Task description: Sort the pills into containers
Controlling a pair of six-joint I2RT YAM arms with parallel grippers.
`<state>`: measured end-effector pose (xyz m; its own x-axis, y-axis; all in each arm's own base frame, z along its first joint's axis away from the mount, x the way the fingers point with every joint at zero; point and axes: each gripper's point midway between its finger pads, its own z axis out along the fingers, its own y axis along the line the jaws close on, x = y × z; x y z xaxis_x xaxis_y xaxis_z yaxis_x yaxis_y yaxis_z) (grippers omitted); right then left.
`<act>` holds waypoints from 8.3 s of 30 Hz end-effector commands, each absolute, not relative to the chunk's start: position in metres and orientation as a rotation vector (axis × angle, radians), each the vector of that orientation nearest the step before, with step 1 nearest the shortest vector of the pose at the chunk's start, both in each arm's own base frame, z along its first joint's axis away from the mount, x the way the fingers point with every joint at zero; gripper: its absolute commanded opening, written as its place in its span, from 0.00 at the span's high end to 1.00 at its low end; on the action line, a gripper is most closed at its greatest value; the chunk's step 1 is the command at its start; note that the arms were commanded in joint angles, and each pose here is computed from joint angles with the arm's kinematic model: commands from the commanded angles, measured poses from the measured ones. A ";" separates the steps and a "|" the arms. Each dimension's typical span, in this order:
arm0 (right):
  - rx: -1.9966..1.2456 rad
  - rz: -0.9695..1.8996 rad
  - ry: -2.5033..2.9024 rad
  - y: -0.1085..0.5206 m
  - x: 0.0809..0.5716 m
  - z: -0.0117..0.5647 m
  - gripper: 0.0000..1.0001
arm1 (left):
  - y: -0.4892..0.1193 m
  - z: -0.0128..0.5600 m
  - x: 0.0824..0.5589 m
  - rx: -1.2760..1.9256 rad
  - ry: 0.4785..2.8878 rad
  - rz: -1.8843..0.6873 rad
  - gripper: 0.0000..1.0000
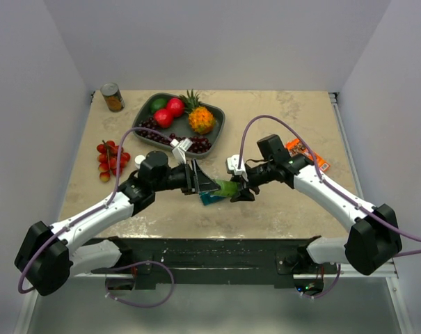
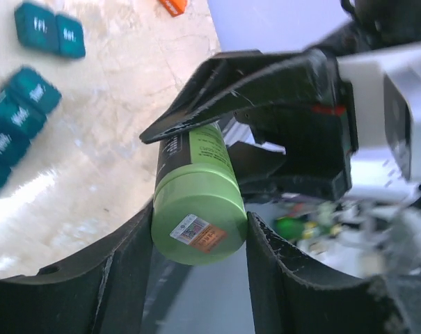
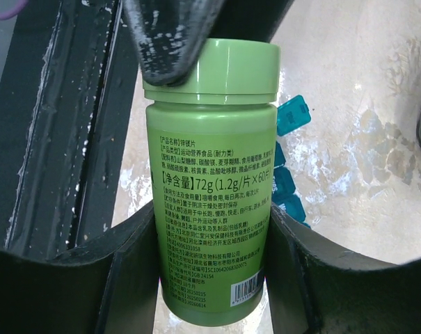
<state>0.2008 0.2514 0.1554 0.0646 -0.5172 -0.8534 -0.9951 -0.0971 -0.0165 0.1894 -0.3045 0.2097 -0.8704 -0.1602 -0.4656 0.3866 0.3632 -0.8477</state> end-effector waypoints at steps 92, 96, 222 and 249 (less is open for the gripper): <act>-1.727 0.916 1.425 0.249 0.197 0.154 1.00 | -0.310 0.213 0.188 1.314 1.234 -0.834 0.27; -1.727 0.914 1.426 0.249 0.198 0.154 1.00 | -0.313 0.214 0.189 1.317 1.237 -0.844 0.28; -1.720 0.845 1.453 0.240 0.206 0.154 1.00 | -0.259 0.251 0.196 1.155 1.077 -0.762 0.01; -1.721 0.841 1.448 0.239 0.206 0.154 1.00 | -0.260 0.255 0.204 1.107 1.126 -0.780 0.01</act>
